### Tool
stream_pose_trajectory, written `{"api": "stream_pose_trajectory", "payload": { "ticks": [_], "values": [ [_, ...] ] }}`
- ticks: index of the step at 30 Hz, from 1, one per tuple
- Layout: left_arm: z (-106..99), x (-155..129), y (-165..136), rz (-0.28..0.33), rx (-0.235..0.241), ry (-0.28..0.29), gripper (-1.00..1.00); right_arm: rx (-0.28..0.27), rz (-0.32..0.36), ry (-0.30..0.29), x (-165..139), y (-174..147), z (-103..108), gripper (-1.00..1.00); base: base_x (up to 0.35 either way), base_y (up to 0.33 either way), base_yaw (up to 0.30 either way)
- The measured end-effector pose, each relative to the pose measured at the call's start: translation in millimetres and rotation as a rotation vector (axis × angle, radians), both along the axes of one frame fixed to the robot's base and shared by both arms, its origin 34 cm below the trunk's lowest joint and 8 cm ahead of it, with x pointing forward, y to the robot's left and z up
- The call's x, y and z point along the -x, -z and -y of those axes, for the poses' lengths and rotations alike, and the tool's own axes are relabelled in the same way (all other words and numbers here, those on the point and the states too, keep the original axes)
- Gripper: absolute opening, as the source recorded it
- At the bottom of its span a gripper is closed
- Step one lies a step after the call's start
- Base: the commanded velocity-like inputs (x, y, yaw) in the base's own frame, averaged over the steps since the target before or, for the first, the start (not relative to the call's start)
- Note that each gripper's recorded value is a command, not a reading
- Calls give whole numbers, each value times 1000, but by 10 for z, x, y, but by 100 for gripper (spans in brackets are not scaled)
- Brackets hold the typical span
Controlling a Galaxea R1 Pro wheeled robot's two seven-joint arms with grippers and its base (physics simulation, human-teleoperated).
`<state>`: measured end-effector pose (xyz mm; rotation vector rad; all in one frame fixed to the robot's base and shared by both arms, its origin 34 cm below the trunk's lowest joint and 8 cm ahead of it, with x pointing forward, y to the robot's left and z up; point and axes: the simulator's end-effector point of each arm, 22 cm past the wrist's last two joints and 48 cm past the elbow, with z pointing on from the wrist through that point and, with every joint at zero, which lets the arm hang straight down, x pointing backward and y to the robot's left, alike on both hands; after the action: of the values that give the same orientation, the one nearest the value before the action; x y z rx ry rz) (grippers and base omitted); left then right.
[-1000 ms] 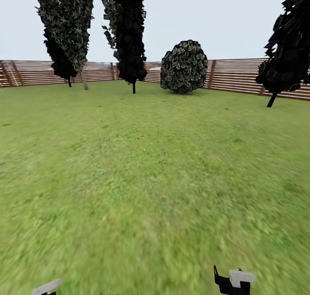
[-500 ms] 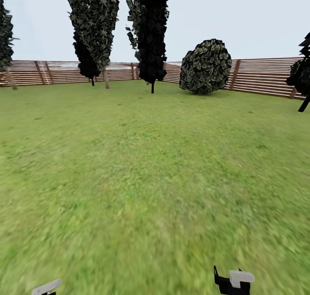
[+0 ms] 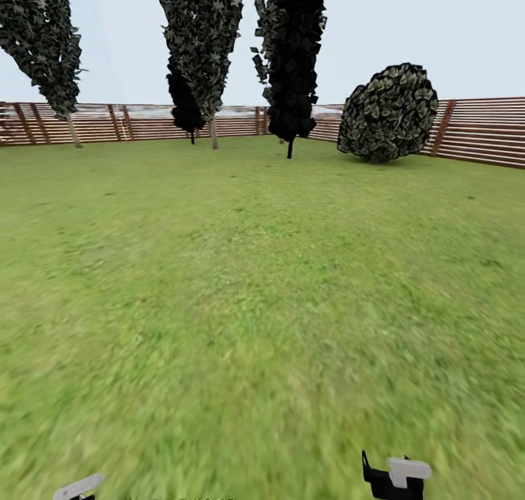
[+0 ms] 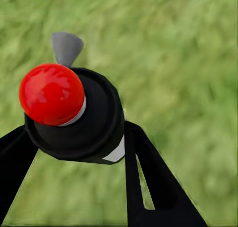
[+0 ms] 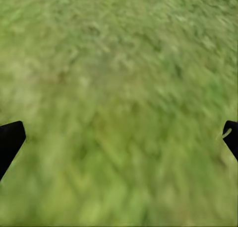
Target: In the garden, pick up the pesticide atomizer on the floor and spray pesticide onto both trees until each tree trunk is fully covered.
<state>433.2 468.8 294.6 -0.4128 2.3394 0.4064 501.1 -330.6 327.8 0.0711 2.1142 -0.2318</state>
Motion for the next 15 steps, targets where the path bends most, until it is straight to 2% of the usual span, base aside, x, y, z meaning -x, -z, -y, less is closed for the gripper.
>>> {"api": "stream_pose_trajectory", "payload": {
  "ticks": [11, 15],
  "values": [
    [-19, 0, -7, 1, -2, -4, -100, 0, 0, 0, 1, 1, 0, 100, 2, 0, 280],
    [-29, 0, -12, 2, -4, -6, -100, 0, 0, 0, 2, -1, -1, 100, 195, 96, 280]
  ]
}}
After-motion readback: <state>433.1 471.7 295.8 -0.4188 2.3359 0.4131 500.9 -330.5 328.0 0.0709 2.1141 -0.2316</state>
